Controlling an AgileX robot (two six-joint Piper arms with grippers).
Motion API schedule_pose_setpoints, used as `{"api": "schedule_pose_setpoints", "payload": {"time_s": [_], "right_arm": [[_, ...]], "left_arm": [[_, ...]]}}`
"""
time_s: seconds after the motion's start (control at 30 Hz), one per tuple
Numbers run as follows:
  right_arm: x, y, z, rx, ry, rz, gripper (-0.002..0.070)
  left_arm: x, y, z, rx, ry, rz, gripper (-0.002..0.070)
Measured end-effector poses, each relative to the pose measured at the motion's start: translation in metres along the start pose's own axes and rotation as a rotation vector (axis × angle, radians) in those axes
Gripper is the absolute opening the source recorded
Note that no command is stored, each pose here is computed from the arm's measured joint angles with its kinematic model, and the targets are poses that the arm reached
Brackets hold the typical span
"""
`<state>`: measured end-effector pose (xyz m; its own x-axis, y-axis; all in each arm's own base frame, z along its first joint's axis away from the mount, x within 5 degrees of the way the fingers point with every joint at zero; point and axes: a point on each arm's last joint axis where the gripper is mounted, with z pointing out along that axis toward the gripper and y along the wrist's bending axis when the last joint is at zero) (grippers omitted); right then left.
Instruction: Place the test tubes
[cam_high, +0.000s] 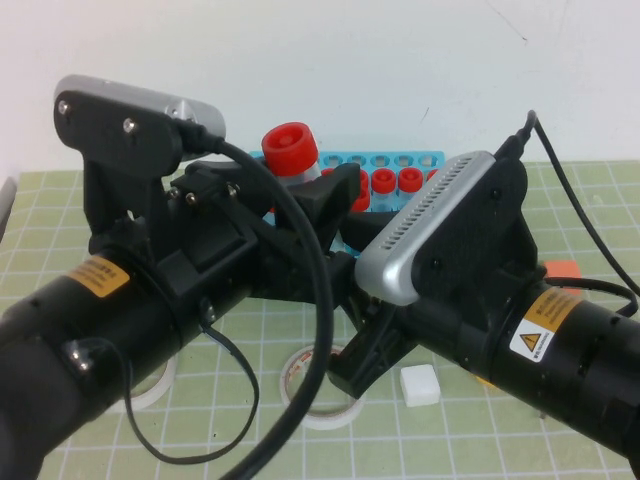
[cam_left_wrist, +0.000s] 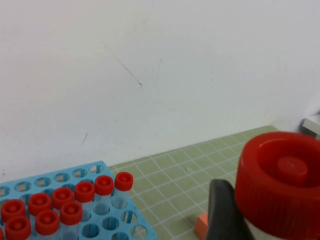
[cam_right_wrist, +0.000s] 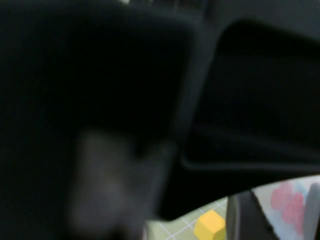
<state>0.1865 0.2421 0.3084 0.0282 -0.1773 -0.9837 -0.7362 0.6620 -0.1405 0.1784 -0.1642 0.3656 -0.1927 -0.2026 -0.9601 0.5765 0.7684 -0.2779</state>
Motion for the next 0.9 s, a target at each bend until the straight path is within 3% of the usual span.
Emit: {"api": "schedule_pose_setpoints", "payload": {"time_s": [0.23,0.5,0.83,0.9], "right_arm": [[-0.0009,-0.0016,0.002,0.022,-0.03,0.053,0.0234],[-0.0032,-0.0033,0.0026,0.042,-0.064,0.061,0.0234],[-0.001,-0.0023,0.0033,0.033,-0.044,0.061,0.0234],[0.0009,-0.0013,0.0034,0.023,-0.024,0.062,0.0234]], "left_arm": [[-0.0048,0.0027,-0.0002,-0.029,-0.053,-0.006,0.0362],[-0.0097,0.0057,-0.0007,-0.062,-0.107,-0.007,0.0479],[-0.0098,0.0059,-0.0007,-0.065,-0.108,0.004,0.0485],[-0.0098,0.0059,-0.0007,-0.065,-0.108,0.004,0.0452]]}}
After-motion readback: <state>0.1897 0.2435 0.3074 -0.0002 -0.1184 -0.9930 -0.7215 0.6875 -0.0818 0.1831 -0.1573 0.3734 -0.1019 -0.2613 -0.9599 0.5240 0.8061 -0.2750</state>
